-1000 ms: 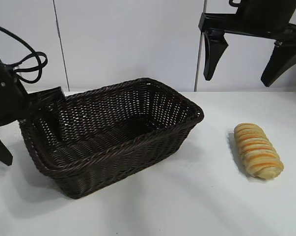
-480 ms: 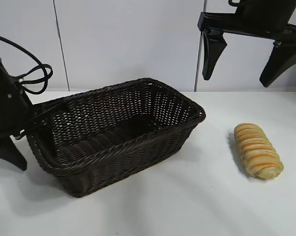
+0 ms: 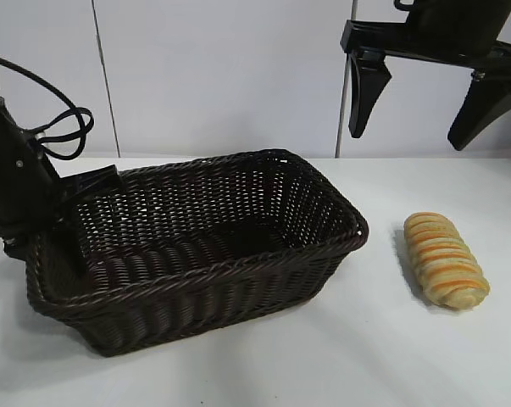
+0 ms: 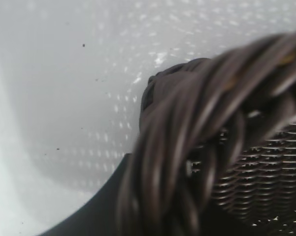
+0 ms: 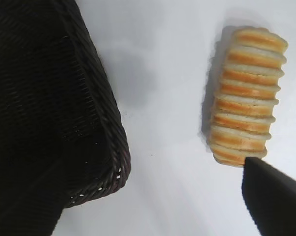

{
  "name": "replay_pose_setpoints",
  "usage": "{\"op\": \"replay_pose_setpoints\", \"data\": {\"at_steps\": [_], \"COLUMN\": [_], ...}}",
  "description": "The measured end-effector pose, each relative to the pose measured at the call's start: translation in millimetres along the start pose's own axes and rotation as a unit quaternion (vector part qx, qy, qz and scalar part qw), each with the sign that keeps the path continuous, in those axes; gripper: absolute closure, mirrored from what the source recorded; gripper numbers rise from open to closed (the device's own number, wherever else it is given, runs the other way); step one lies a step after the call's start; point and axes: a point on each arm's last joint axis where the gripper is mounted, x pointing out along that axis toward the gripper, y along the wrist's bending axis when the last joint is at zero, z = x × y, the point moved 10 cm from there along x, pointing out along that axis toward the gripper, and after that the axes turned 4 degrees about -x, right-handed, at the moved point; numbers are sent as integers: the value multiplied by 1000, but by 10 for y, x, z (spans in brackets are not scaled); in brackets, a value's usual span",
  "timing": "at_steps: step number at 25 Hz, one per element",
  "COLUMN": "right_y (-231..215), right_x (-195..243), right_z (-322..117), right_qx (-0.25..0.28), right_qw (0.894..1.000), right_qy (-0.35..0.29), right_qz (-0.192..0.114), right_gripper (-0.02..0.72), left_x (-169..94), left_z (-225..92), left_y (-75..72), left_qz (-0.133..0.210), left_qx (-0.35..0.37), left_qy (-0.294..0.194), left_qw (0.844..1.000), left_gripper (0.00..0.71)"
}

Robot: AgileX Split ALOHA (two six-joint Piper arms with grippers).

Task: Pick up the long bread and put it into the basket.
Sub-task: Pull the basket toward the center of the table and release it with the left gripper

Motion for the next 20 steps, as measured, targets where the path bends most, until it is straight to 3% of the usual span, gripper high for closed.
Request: {"op": "replay_pose_setpoints", "data": {"at_steps": [10,16,20], "right_y": [0,5,6], "right_x": [0,0,0], "right_z": [0,-1,-1], "right_qx": [0,1,1], "right_qw": [1000,1000,1000], "right_qy": [0,0,0], "right_qz": [0,1,2], "right_gripper": [8,8,8], "left_x": [-353,-479,-337], "left_z": [215,347,375], "left_y": [-326,-401,-383], "left_qz": [-33,-26,-21], "left_qx": [92,129,135], "left_qy": [3,-11,11], "left_qw": [995,991,991], "left_gripper": [607,607,607]}}
